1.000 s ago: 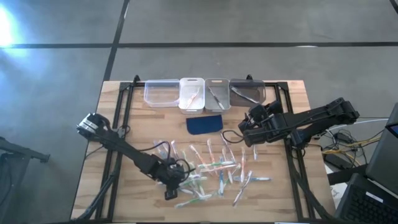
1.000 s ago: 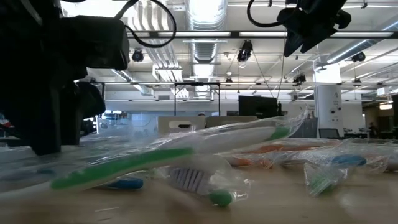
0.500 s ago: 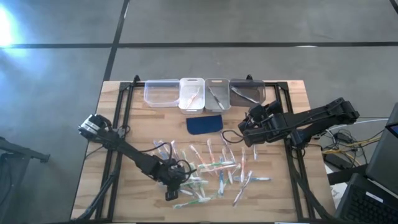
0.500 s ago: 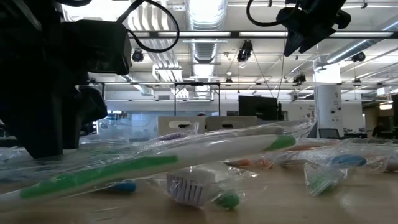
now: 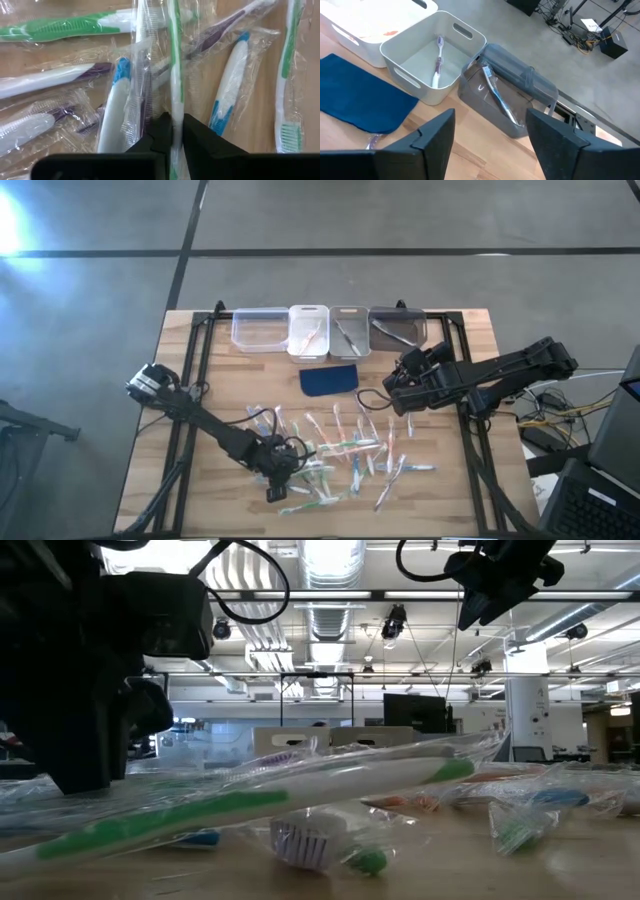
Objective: Pick & Place Toothbrushes
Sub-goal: Put the green toothbrush into the transparent bin, then put the blue toothbrush into the transparent black bin
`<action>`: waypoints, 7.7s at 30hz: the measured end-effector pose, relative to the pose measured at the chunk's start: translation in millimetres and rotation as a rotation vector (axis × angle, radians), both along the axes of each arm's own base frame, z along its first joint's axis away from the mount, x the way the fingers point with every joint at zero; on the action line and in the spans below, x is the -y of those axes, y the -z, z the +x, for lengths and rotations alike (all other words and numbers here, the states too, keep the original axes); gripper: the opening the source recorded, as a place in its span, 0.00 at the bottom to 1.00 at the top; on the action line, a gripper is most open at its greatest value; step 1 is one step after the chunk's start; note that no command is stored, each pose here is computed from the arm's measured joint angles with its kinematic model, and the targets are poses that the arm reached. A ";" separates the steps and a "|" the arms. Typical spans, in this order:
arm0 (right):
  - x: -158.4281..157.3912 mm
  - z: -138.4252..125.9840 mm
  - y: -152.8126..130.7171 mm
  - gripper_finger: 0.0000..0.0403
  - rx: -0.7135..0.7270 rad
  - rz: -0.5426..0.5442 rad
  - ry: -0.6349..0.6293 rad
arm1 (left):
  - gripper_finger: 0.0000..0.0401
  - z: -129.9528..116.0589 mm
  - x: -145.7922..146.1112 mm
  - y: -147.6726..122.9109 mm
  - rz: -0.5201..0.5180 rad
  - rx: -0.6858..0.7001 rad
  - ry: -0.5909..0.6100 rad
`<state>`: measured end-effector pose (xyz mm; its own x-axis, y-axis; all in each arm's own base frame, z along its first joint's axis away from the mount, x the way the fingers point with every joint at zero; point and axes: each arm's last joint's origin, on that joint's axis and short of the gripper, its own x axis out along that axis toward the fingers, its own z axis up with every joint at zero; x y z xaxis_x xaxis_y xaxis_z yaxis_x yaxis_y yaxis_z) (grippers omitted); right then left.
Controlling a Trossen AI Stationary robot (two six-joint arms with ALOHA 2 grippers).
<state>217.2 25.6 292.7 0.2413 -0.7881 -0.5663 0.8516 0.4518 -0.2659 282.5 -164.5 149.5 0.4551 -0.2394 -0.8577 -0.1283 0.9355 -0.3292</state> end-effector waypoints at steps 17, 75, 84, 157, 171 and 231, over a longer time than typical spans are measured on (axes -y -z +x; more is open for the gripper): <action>0.0 0.0 -0.3 0.58 0.004 0.001 0.000 | 0.09 -0.8 -11.5 -66.6 0.036 0.200 -0.015; -0.5 2.3 -0.5 0.83 0.031 0.007 0.000 | 0.09 -119.0 -305.0 -147.7 0.720 -0.093 -0.574; -0.7 3.2 -0.6 0.77 0.040 0.009 0.000 | 0.09 -113.2 -328.3 -125.3 0.747 -0.260 -0.532; -0.8 3.8 -0.7 0.82 0.045 0.007 -0.001 | 0.37 -71.6 -368.9 -45.7 0.649 -0.436 -0.407; -0.9 4.0 -0.9 0.89 0.049 0.008 -0.002 | 0.37 -90.8 -320.2 -135.5 0.637 0.032 -0.520; -1.3 5.9 -1.0 0.56 0.073 0.016 0.000 | 0.37 -92.5 -137.9 -117.5 0.526 0.841 -0.052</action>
<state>223.1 26.9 293.7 0.2823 -0.7790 -0.5599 0.8686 0.4553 -0.1956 190.0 -26.6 267.0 0.9633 0.1164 -0.2419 -0.0886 0.9884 0.1231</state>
